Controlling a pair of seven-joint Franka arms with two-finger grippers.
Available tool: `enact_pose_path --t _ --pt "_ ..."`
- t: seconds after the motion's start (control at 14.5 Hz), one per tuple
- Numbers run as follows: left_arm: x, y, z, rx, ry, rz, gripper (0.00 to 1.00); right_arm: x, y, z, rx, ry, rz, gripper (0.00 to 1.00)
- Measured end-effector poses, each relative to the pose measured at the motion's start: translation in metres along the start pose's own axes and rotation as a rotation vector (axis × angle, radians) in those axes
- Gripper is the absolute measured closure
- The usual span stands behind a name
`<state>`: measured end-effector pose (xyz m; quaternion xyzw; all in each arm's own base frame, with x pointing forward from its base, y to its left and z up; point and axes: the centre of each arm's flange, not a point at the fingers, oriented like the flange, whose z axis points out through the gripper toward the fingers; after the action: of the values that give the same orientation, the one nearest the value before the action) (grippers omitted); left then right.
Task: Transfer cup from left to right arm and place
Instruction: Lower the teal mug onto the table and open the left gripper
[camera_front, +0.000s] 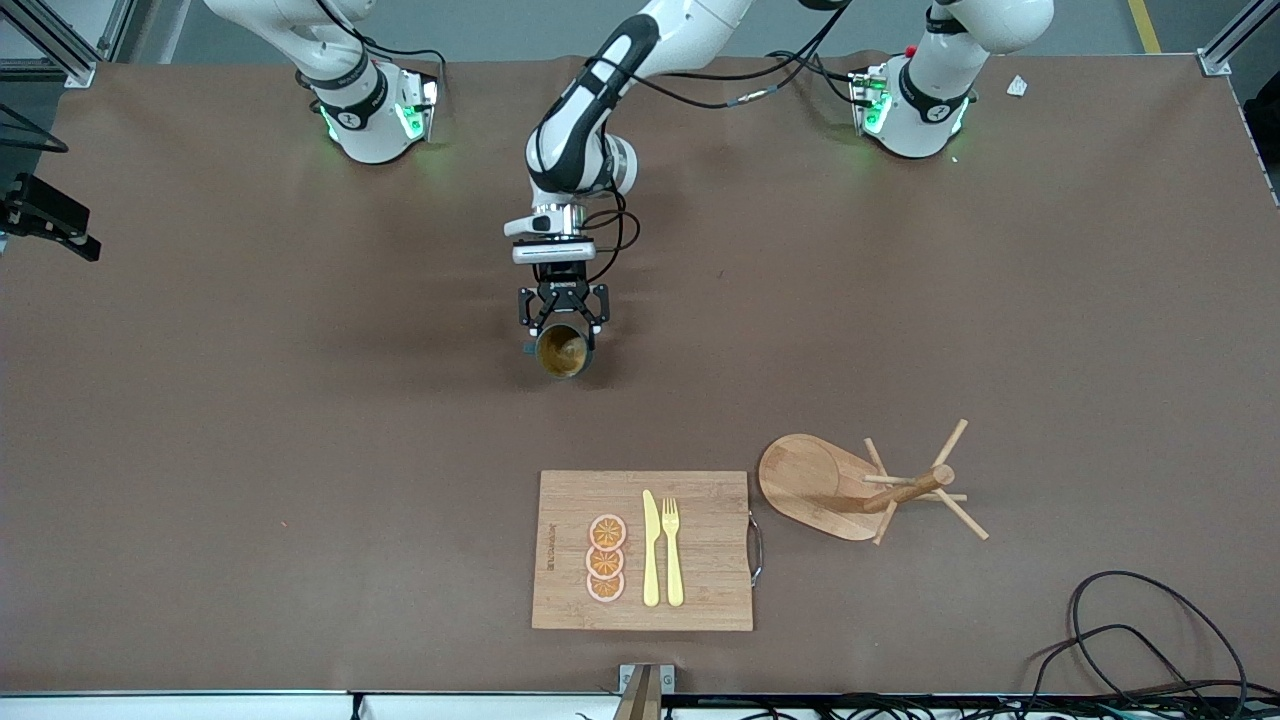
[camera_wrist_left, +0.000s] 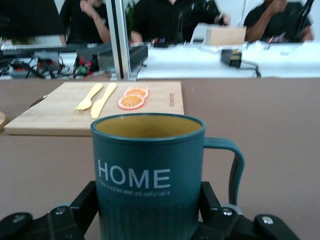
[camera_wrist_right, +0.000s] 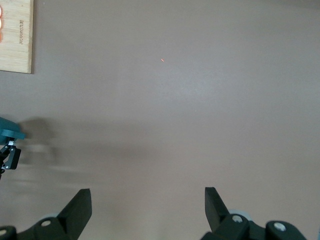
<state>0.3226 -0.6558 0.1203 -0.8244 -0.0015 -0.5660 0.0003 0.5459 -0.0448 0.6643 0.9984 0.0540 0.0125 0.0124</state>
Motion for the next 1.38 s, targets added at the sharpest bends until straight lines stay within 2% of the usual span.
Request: enact_pose_path --t 0.35,0.69,0.83,0.97,1.11,1.38 --pt "-0.024 -0.003 0.001 -0.035 0.102 -0.008 0.15 0.000 -0.001 0.000 0.000 0.000 -0.002 0.00" --pt "-0.060 -0.009 -0.002 -0.054 0.154 -0.022 0.15 0.000 -0.001 0.000 0.000 0.000 -0.002 0.00" --pt "-0.072 -0.005 -0.014 -0.067 0.124 -0.023 0.01 0.000 -0.001 0.000 0.000 0.000 -0.002 0.00" --pt "-0.088 0.001 -0.034 -0.067 0.098 -0.036 0.00 0.000 -0.001 0.000 0.000 0.000 -0.002 0.00" --pt "-0.097 0.009 -0.058 -0.036 0.071 -0.074 0.00 0.000 -0.001 0.000 0.001 0.000 -0.002 0.00" --pt "-0.074 0.028 -0.100 0.064 -0.031 -0.159 0.00 0.001 -0.002 0.002 0.030 0.001 0.000 0.00"
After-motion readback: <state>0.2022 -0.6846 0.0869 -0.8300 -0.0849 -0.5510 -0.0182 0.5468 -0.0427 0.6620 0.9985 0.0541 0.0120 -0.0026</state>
